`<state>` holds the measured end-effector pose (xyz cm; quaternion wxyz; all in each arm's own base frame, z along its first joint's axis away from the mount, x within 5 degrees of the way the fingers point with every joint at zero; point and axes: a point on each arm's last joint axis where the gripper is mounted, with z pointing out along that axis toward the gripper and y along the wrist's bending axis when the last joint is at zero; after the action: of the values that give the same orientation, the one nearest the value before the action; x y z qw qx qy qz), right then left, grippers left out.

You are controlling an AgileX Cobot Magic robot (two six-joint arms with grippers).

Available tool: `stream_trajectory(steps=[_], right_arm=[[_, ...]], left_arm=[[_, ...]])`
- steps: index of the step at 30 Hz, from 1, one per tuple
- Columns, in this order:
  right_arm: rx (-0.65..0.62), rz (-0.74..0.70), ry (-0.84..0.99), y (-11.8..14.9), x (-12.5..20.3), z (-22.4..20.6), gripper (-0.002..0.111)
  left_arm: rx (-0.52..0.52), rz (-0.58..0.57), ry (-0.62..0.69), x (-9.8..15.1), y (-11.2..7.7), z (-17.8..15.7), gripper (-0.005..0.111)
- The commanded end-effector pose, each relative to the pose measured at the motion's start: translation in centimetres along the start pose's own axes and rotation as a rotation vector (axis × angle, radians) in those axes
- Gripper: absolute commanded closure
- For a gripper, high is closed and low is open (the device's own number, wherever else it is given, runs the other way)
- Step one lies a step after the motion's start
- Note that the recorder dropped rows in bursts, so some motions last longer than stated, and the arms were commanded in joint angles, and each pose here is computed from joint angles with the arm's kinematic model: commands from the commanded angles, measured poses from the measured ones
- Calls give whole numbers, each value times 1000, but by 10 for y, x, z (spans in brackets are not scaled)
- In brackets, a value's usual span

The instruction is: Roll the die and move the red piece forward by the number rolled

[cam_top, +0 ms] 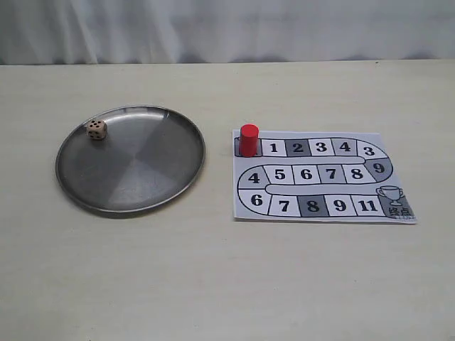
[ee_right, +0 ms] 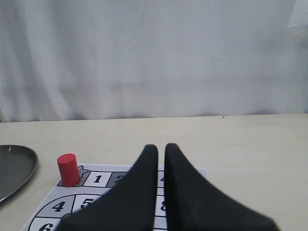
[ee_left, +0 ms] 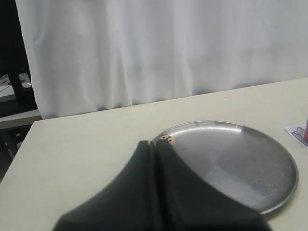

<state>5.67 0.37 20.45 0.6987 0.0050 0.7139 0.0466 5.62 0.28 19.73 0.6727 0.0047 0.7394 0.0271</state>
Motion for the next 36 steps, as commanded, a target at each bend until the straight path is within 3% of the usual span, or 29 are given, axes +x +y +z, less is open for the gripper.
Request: stream_trajectory(steps=[1,21,27,33,36], right_arm=[[6,-20,-2,0,1,0,104],[6,-20,-2,0,1,0,104],[-7,108,-16,1,0,0,104],[-9,129,-8,1,0,0,104],[7,139,-121,-1,-11,2,104]], left_arm=[[9,-1,-9,0,-1,0,107],[9,-1,-9,0,-1,0,107],[9,-1,-9,0,-1,0,107],[9,-1,-9,0,-1,0,107],[9,-1,-9,0,-1,0,107]])
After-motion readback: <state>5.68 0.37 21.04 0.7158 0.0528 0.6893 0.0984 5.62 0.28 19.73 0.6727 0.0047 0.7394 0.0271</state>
